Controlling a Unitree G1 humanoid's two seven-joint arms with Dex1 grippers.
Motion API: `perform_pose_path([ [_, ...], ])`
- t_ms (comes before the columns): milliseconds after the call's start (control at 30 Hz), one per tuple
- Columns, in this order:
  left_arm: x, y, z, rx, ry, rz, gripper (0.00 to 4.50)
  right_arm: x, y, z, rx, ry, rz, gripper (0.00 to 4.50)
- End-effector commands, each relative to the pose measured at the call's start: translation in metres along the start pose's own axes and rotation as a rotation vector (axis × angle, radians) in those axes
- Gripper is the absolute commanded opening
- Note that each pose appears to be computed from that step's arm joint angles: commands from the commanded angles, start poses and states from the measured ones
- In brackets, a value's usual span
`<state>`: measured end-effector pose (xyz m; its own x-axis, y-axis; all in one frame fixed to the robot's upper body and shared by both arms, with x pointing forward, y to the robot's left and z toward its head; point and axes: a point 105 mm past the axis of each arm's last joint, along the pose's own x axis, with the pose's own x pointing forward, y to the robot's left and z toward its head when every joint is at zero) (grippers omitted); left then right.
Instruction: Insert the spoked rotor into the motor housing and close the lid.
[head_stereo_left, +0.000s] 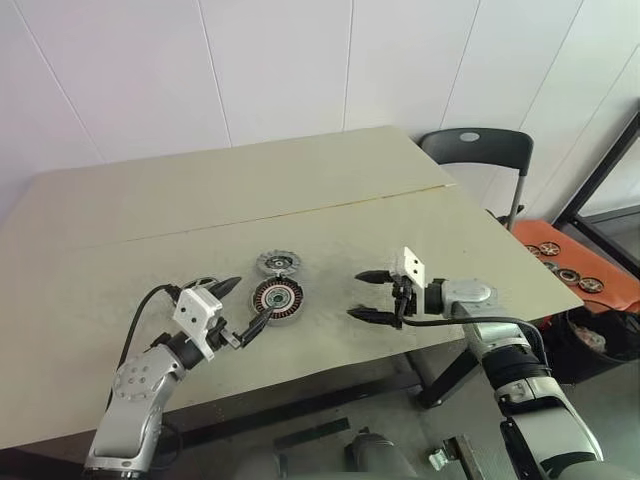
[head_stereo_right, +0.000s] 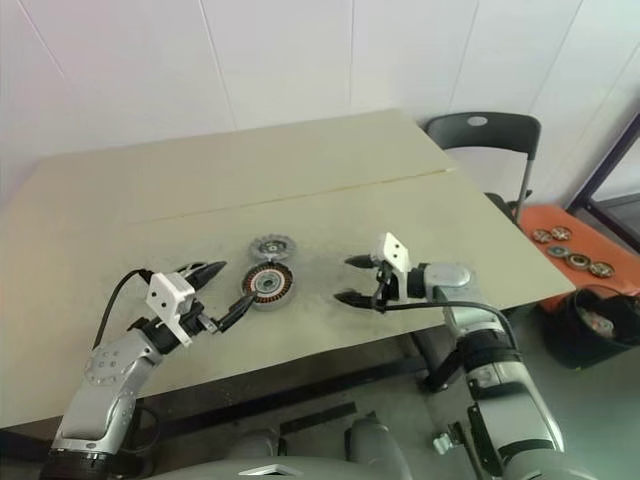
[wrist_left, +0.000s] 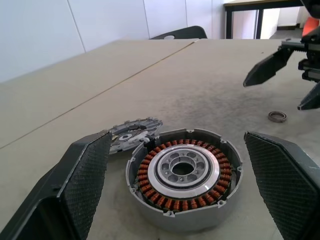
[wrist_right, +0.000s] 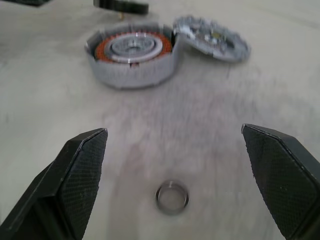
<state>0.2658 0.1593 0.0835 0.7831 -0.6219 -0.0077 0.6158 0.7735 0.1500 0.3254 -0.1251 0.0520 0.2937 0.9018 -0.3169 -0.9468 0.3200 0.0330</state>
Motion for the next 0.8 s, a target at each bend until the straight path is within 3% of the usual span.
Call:
perform_pose_path([
  [33,0.003,0.000,0.007,0.007,-0.029,-0.009,4.50,-0.004,-0.005,0.000,-0.009,0.001,-0.024,4.49],
  [667,-0.001,0.000,0.006,0.015,-0.024,0.013,4.50,0.009,-0.006,-0.033,-0.039,0.153,-0.029,4.49],
  [800,-0.002,0.001,0.007,0.017,-0.024,0.016,4.50,0.008,-0.002,-0.037,-0.036,0.194,0.010,3.60],
])
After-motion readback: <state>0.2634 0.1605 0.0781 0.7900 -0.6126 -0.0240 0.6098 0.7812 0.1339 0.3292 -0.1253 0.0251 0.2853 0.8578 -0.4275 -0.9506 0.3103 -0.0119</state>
